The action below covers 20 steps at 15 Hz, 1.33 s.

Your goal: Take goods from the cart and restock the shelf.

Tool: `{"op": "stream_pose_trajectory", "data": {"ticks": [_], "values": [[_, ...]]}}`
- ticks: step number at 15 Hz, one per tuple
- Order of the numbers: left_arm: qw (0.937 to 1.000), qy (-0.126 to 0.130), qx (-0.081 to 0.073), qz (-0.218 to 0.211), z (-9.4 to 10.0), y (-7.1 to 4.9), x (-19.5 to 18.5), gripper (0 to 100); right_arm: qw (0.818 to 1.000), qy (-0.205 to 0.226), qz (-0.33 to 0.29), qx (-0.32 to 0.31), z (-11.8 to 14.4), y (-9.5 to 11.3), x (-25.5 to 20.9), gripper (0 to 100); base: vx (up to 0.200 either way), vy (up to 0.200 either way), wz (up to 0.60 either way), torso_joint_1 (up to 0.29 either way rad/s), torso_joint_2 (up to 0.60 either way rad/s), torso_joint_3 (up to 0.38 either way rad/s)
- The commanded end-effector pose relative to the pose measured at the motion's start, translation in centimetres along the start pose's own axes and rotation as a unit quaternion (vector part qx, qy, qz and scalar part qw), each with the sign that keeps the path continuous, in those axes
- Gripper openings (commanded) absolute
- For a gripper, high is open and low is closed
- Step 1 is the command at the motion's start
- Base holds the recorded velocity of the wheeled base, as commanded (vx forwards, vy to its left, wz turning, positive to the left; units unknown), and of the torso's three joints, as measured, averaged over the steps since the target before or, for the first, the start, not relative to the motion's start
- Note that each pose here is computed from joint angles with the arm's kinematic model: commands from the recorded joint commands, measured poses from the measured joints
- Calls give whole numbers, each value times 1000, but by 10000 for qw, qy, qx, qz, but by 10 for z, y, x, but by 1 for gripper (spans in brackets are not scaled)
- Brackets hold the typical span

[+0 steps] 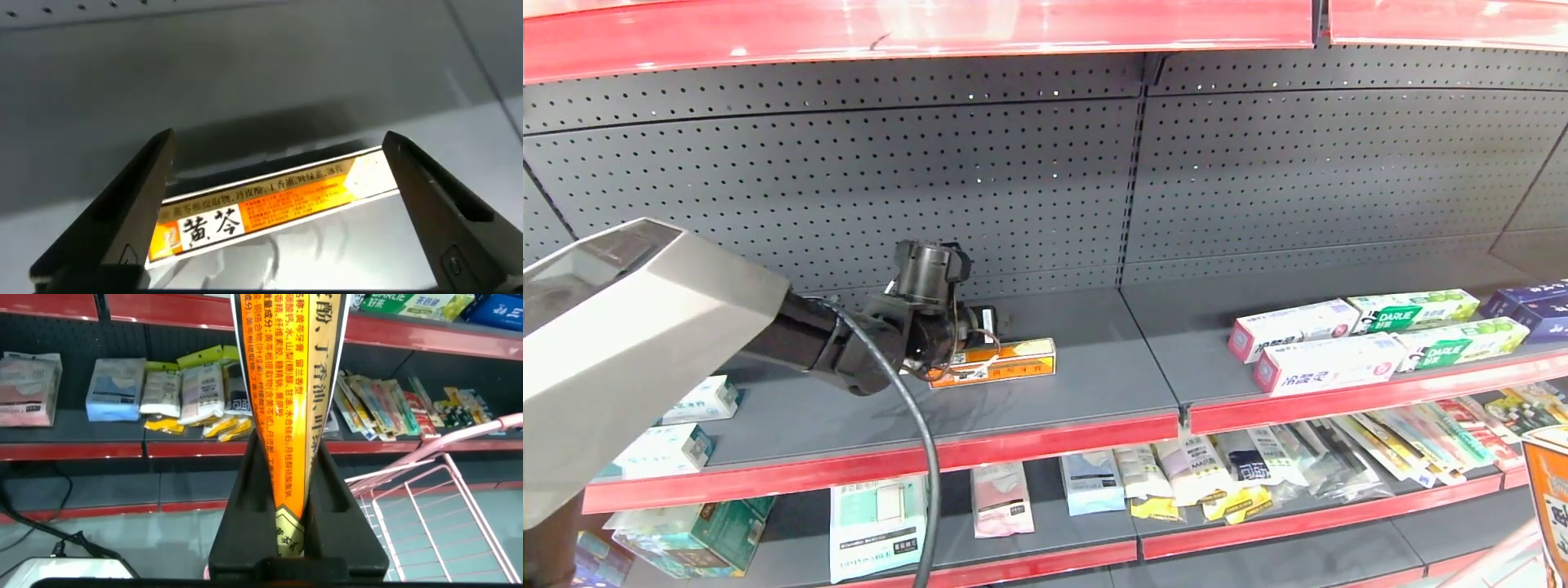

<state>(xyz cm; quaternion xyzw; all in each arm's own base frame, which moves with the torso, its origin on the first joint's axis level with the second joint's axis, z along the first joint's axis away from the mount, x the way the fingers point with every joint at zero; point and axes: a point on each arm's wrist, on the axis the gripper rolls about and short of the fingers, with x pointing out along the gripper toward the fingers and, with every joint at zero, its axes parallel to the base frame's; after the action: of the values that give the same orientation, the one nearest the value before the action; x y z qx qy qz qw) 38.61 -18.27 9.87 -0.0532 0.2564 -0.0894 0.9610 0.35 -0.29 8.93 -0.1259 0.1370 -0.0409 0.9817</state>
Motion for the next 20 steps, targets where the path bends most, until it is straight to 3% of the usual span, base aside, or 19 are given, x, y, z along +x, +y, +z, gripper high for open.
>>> {"op": "stream_pose_trajectory", "data": {"ticks": [1,5,8,11,16,20], "values": [[10000,67,13,18,-3,-1,10,100,10000,-7,-5,-1,0,0,0,0,0,0,0,0,0,0],[9999,44,73,-83,-8,-17,34,100,10000,-27,-17,4,-1,0,-1,0,0,0,0,0,0,0],[9992,314,202,-115,-13,-27,34,100,10000,-34,-19,5,0,0,-1,0,0,0,0,0,0,0],[9994,235,217,-115,-10,-29,40,100,10000,-44,-14,4,0,0,-1,0,0,0,0,0,0,0],[9986,366,383,21,-22,-26,48,100,10000,-44,-14,4,-1,0,-1,0,0,0,0,0,0,0],[9984,413,370,99,-27,-25,53,100,10000,-36,-12,3,-1,0,-1,0,0,0,0,0,0,0]]}}
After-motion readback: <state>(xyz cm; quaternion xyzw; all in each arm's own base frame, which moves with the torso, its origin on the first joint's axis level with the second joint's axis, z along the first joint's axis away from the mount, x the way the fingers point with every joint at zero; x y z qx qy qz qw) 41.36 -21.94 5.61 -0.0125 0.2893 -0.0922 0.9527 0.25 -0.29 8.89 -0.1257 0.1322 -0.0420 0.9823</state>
